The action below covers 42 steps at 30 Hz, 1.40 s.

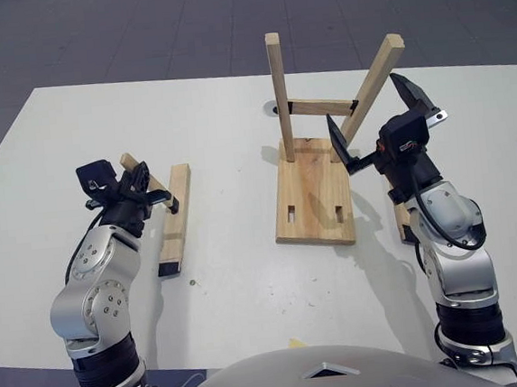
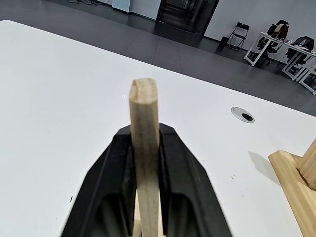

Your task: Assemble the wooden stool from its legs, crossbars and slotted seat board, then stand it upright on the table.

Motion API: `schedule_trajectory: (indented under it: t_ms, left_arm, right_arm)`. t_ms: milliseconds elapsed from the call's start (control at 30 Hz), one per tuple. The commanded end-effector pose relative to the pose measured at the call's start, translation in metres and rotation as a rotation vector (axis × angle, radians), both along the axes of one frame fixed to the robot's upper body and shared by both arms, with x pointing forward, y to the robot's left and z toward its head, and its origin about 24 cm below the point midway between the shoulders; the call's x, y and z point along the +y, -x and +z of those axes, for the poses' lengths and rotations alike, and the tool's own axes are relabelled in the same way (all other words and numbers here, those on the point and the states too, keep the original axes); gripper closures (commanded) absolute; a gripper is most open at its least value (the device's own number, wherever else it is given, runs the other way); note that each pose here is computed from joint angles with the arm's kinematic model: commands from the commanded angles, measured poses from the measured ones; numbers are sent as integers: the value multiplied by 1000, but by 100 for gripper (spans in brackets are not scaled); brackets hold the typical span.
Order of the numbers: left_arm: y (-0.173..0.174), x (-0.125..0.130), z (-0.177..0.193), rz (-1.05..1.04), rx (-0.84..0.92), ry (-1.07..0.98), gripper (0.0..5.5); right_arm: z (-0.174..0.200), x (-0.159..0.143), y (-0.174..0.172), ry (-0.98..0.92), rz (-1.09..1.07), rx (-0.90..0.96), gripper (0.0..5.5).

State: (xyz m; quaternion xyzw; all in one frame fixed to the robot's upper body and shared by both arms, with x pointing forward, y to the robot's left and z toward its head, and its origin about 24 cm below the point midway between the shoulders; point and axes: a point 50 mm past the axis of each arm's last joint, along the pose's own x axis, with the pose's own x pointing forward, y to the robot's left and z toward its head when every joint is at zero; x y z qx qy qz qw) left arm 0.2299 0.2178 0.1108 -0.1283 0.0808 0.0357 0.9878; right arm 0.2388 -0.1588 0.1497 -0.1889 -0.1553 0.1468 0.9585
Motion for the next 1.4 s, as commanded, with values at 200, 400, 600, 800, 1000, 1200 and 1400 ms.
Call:
schedule_trajectory:
  t_ms: [200, 400, 600, 800, 1000, 1200, 1400]
  left_arm:
    - [2, 4, -1, 21, 7, -2, 507]
    - [5, 5, -7, 9, 18, -18, 507]
    - [16, 5, -41, -92, 39, -76, 507]
    - [48, 8, -89, -176, 142, -221, 507]
    - [44, 11, -100, -120, 175, -145, 507]
    - [39, 15, -99, -100, 180, -106, 507]
    - [6, 12, -45, -114, -30, -137, 507]
  right_arm:
    - [3, 1, -3, 11, 15, -8, 10]
    - [3, 2, -4, 11, 17, -12, 10]
    - [5, 1, -5, 10, 18, -20, 10]
    - [8, 0, -9, 19, 31, -26, 10]
    - [10, 0, -11, 22, 33, -33, 10]
    - [12, 1, -13, 19, 36, -41, 10]
    - [10, 1, -12, 18, 27, -41, 10]
